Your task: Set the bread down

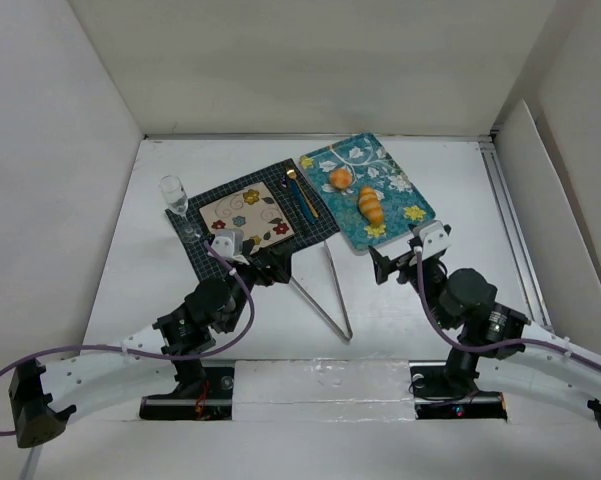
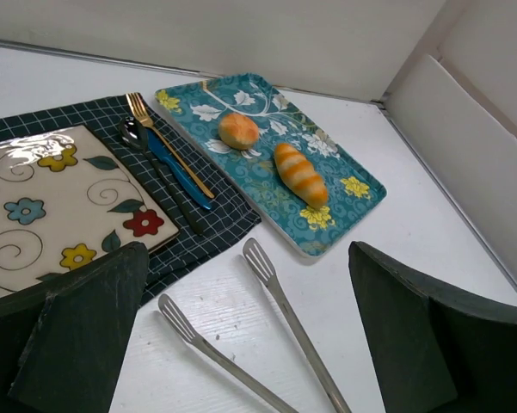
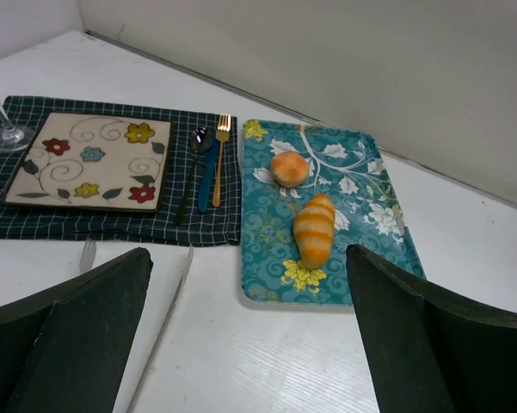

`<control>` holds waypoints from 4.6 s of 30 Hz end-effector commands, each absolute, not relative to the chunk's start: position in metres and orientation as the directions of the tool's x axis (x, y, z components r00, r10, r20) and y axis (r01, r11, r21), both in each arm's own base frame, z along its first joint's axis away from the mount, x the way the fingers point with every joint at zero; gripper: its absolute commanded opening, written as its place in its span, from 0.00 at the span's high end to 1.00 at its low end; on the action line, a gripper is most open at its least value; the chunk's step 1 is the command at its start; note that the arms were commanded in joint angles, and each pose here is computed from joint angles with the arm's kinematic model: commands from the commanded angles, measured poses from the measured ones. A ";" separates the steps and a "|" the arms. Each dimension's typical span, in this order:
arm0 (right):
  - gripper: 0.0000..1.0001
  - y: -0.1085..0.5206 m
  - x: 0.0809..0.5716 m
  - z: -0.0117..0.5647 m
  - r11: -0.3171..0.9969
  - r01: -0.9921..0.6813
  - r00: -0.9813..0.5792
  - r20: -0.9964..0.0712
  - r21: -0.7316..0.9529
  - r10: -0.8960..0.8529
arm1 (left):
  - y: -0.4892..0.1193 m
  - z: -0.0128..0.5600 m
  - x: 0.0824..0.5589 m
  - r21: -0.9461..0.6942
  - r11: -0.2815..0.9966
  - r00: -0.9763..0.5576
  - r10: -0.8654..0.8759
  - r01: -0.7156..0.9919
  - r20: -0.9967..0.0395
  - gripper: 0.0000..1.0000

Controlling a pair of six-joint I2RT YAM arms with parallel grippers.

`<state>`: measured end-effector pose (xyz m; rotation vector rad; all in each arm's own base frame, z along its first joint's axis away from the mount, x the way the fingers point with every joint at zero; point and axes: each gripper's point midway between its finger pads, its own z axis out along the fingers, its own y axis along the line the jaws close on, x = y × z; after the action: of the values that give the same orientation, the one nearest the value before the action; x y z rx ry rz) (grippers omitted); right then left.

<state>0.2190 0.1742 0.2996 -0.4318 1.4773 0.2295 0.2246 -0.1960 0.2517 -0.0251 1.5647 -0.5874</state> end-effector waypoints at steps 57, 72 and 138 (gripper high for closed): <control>0.00 0.293 0.219 0.063 0.770 -0.633 -0.404 -0.812 -0.085 -0.422 | -0.152 0.222 0.259 -0.393 0.919 -0.102 -0.389 0.020 -0.916 0.01; 0.00 0.294 0.224 0.045 0.784 -0.620 -0.445 -0.816 -0.016 -0.369 | -0.152 0.223 0.259 -0.390 0.921 -0.098 -0.386 0.020 -0.917 0.01; 0.27 0.127 0.375 0.153 0.905 -0.404 -0.437 -0.841 -0.135 -0.321 | -0.154 0.225 0.258 -0.399 0.916 -0.098 -0.394 0.044 -0.914 0.01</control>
<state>0.3543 0.1195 0.1334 -0.5100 2.1596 0.0622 0.2547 -0.1507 0.2061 -0.2562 1.6762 -0.3361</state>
